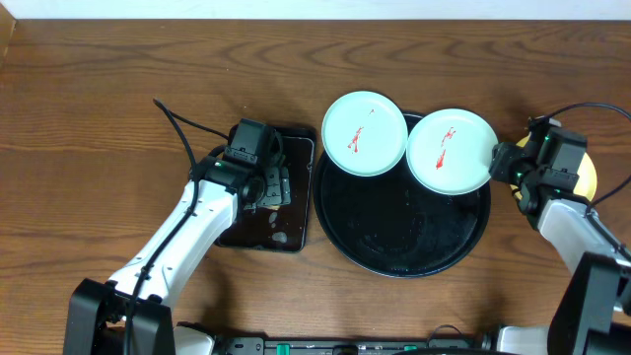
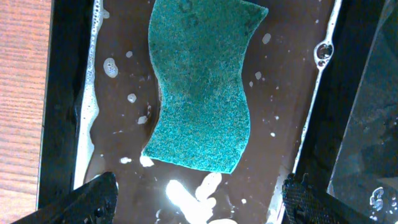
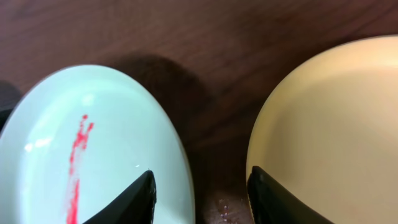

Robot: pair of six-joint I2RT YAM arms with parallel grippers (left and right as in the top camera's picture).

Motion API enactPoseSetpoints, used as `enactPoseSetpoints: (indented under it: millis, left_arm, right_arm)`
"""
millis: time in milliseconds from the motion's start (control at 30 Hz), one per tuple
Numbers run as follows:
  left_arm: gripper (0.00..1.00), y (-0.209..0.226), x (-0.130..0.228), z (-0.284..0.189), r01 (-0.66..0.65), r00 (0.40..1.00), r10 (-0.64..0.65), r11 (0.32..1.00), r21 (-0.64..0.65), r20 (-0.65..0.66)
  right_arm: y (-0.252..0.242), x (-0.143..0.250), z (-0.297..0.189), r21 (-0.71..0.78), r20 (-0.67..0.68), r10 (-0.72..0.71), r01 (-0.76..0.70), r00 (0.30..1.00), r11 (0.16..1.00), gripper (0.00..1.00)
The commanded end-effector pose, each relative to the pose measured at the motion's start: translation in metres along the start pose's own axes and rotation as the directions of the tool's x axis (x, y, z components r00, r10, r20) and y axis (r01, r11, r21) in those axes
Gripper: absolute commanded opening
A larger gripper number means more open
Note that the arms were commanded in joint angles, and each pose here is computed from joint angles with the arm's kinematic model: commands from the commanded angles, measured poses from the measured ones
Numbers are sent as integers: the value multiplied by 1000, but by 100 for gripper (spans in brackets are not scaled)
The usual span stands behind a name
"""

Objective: Clean dirty plates on tray and stack at the side

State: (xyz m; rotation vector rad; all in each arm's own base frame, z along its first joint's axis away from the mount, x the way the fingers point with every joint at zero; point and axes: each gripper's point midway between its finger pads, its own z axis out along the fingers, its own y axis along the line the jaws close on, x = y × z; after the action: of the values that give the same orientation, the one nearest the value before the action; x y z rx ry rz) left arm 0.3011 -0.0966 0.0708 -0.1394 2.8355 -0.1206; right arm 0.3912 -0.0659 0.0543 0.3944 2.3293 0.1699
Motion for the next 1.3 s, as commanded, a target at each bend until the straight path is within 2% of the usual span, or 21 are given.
enactPoseSetpoints:
  millis: [0,67,233,367,533,667,800,1000,1133,1267]
  left_arm:
    - [85,2,-1,1,-10,1000,10,1000,-9,1]
    - [85,2,-1,1,-11,1000,11,1000,-9,1]
    - [85,2,0,1,-11,1000,11,1000,-9,0]
    - [85,2,-1,1,-11,1000,11,1000,-9,1]
    - [85,2,-1,1,-11,1000,11,1000,-9,1]
    - [85,2,-1,1,-10,1000,10,1000,-9,1]
    - [85,2,-1,1,-10,1000,10,1000,-9,1]
    - [86,-1,-6,1,-10,1000,10,1000,1,24]
    - [86,-5,-16,0,-9,998,8,1000,18,63]
    - [86,-9,-25,0,-9,995,5,999,34,100]
  right_arm:
    - [5,11,14,-33,-42,-15,13,999,999,46]
    - [7,16,20,-57,-56,-14,10,998,998,44]
    - [8,15,22,-64,-47,-11,8,999,998,17]
    - [12,0,11,-71,-1,-19,19,1000,997,1]
    - [25,-20,-10,-109,61,-31,38,998,993,1]
    - [40,-16,-30,-178,32,-30,36,999,983,1]
    - [55,15,-47,-245,-104,-21,-5,994,969,1]
    - [58,87,-56,-189,-378,-47,-27,925,982,1]
    - [57,111,-53,-147,-454,-81,15,887,989,1]
    - [64,117,-47,-161,-464,-110,38,879,986,1]
